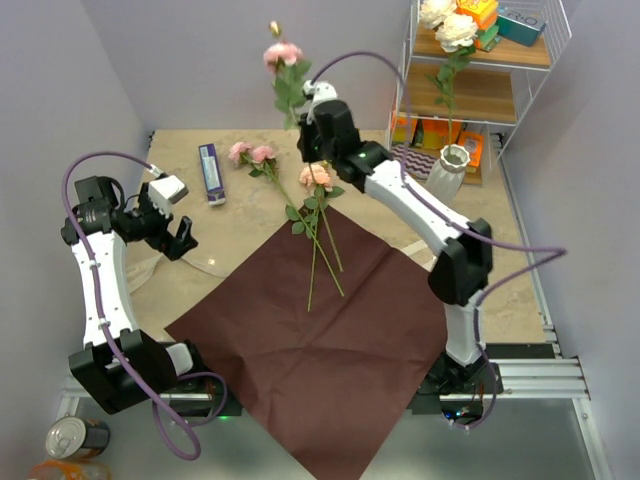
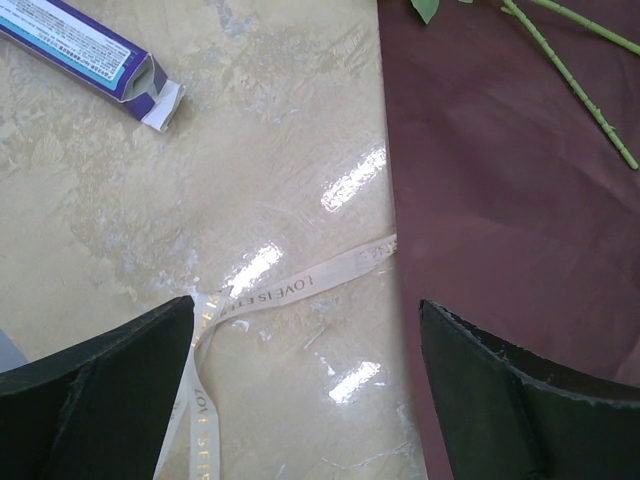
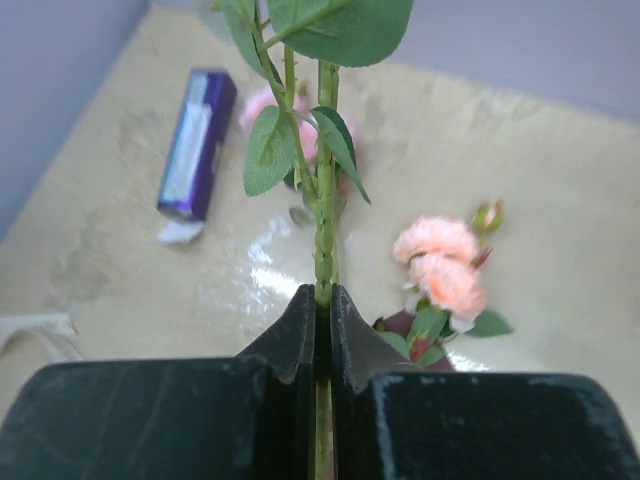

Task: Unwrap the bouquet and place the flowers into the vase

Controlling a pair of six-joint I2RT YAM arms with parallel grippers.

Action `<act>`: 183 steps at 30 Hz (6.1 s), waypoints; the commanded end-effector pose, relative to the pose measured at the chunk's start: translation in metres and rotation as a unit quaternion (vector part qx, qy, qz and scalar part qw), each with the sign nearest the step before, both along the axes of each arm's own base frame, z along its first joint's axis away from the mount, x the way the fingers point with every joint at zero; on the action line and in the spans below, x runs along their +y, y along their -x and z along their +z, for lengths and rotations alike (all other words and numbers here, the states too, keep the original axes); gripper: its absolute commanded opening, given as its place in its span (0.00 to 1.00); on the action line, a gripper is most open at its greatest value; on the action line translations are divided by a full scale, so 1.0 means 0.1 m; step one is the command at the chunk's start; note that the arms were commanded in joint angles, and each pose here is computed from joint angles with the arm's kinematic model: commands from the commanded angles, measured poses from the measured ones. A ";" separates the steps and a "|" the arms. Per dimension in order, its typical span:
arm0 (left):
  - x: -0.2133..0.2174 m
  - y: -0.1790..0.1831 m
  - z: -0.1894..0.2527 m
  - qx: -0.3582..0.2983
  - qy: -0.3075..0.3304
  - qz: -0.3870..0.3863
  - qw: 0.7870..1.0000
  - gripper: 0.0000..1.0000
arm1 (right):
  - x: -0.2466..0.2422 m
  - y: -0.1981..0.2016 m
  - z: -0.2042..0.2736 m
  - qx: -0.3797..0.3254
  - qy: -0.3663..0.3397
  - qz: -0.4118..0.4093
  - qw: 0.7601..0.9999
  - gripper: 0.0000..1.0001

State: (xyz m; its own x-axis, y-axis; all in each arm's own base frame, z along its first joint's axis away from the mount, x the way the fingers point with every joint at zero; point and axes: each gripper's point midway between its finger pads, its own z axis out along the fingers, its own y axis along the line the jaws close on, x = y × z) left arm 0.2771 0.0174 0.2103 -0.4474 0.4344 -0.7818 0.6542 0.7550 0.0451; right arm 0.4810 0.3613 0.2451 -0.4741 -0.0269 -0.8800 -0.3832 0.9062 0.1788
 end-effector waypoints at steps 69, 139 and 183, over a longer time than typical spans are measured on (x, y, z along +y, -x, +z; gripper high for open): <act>0.00 -0.04 0.20 -0.016 0.001 -0.030 0.999 0.99 | -4.23 0.39 2.09 -0.318 0.080 -0.594 0.735 0.51; -0.02 0.01 0.11 -0.007 0.012 -0.041 0.999 0.99 | 0.65 -0.19 -1.94 0.073 0.143 0.139 0.977 0.54; -0.16 0.16 0.47 -0.040 0.014 -0.052 0.998 0.99 | -1.83 1.00 3.04 -0.497 0.048 -0.186 0.846 0.00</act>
